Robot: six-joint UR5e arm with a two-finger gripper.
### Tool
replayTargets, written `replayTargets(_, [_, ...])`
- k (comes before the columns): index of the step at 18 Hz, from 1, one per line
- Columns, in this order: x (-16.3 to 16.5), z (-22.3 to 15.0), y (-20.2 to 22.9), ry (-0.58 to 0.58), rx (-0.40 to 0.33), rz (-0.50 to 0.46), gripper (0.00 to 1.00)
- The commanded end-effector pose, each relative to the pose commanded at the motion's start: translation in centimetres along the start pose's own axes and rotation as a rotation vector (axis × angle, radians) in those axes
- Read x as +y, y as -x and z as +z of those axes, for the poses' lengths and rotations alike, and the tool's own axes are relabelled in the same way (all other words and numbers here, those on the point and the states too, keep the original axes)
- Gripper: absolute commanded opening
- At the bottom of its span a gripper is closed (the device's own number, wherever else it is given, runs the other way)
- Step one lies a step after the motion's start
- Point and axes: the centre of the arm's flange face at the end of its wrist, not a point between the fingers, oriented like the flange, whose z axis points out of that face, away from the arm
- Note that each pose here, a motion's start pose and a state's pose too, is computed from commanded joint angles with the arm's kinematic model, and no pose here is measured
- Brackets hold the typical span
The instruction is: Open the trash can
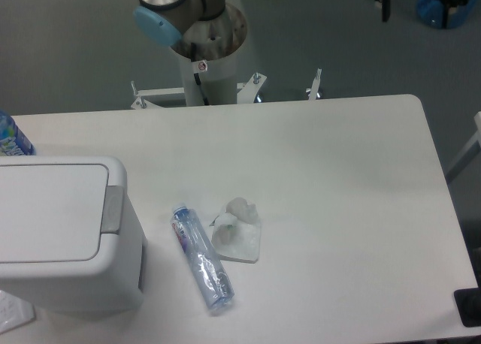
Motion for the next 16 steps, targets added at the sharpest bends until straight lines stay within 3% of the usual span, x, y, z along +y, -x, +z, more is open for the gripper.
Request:
replayTargets(4, [-4.0,0.2,-2.9,-0.043,0.026,-0.097,1.0])
replayTargets(7, [-7.6,0.2,-6.3,-0.069,0.06,-0.251,1.0])
replayTargets(12, [-11.7,0.1,-9.9,-0.156,0.185,-0.426,1.0])
replayTargets(16, [-15.7,1.1,-12.9,-0.198,0.273,-0.455,1.0])
